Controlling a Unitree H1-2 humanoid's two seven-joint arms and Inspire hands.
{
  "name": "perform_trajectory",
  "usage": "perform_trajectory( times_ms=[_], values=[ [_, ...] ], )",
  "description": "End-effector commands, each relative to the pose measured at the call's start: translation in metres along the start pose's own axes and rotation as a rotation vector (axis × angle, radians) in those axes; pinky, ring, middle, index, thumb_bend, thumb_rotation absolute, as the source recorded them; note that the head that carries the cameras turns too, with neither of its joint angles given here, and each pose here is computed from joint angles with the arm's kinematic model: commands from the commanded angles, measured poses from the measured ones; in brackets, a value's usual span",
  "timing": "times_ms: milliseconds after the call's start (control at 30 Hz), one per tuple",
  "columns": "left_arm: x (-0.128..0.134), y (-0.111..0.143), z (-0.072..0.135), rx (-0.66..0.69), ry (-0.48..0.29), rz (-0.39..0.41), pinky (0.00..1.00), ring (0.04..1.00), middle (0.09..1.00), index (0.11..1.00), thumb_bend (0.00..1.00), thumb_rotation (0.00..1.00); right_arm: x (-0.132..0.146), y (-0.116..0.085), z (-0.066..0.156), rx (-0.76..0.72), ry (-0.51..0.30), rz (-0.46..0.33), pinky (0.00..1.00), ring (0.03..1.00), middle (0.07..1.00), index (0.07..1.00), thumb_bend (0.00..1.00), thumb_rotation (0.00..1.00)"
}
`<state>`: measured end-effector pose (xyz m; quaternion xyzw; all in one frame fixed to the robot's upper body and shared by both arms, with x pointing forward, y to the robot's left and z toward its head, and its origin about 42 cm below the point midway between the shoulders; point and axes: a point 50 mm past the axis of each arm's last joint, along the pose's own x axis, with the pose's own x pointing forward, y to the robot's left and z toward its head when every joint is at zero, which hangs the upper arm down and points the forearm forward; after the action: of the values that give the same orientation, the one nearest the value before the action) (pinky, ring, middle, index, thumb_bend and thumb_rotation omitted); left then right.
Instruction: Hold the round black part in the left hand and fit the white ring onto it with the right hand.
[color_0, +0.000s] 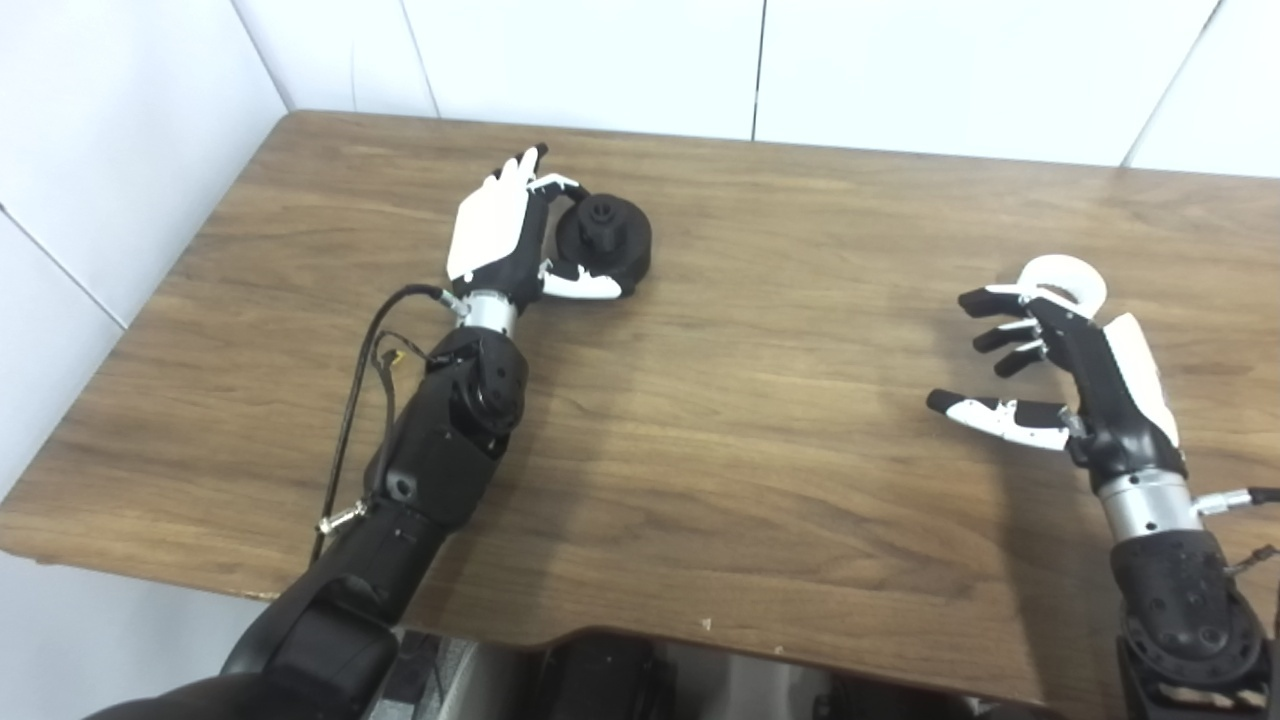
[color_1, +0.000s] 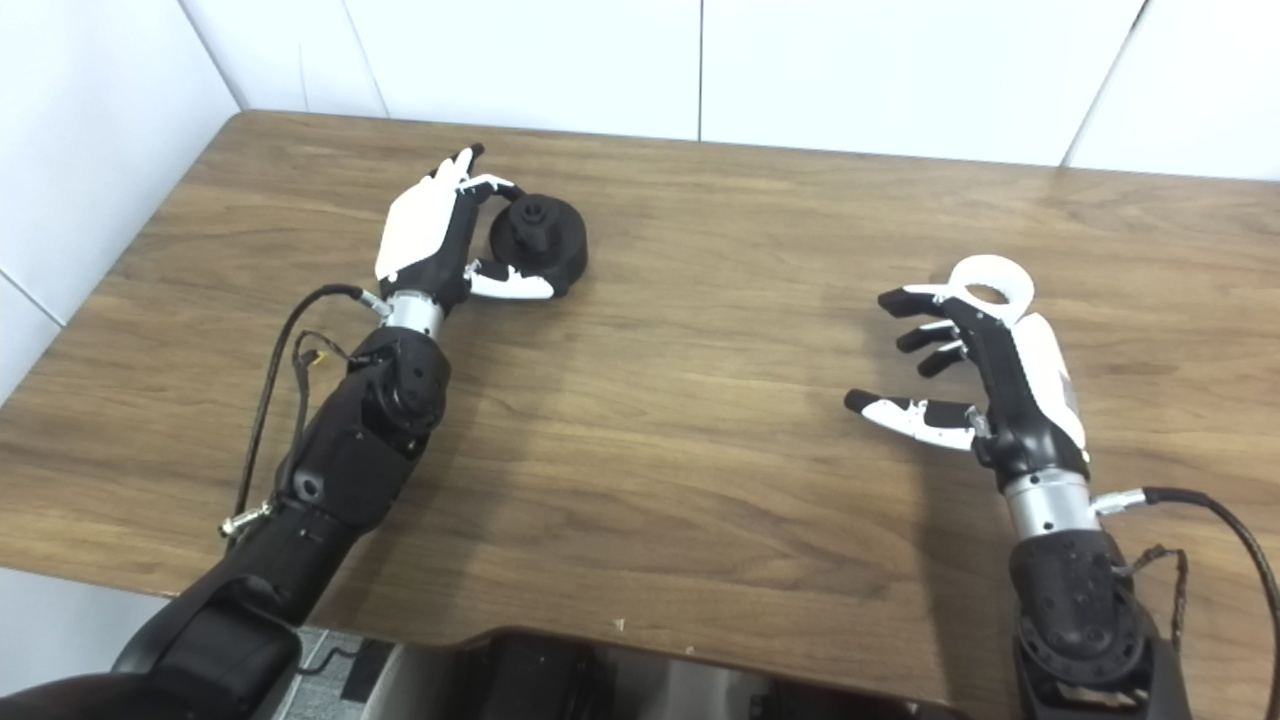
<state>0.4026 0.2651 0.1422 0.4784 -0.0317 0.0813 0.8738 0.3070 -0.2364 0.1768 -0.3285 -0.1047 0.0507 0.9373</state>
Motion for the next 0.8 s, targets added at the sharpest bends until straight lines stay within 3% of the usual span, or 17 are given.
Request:
perform_trajectory(
  times_ms=[0, 333, 767],
  values=[
    [0.016, 0.019, 0.012, 0.005, -0.06, 0.079, 1.0, 1.0, 1.0, 0.599, 0.87, 0.27, 0.008, -0.014, 0.017, -0.009, -0.081, -0.051, 0.49, 0.614, 0.721, 0.689, 0.72, 0.09],
    [0.006, 0.006, 0.017, -0.002, -0.063, -0.013, 1.0, 1.0, 1.0, 0.591, 0.89, 0.25, 0.009, -0.019, 0.021, -0.011, -0.087, -0.057, 0.5, 0.616, 0.718, 0.687, 0.73, 0.07],
    [-0.012, -0.014, 0.032, 0.005, -0.145, -0.14, 1.0, 1.0, 1.0, 0.596, 0.92, 0.33, 0.011, -0.02, 0.023, -0.011, -0.095, -0.064, 0.51, 0.627, 0.719, 0.69, 0.72, 0.07]
  ],
)
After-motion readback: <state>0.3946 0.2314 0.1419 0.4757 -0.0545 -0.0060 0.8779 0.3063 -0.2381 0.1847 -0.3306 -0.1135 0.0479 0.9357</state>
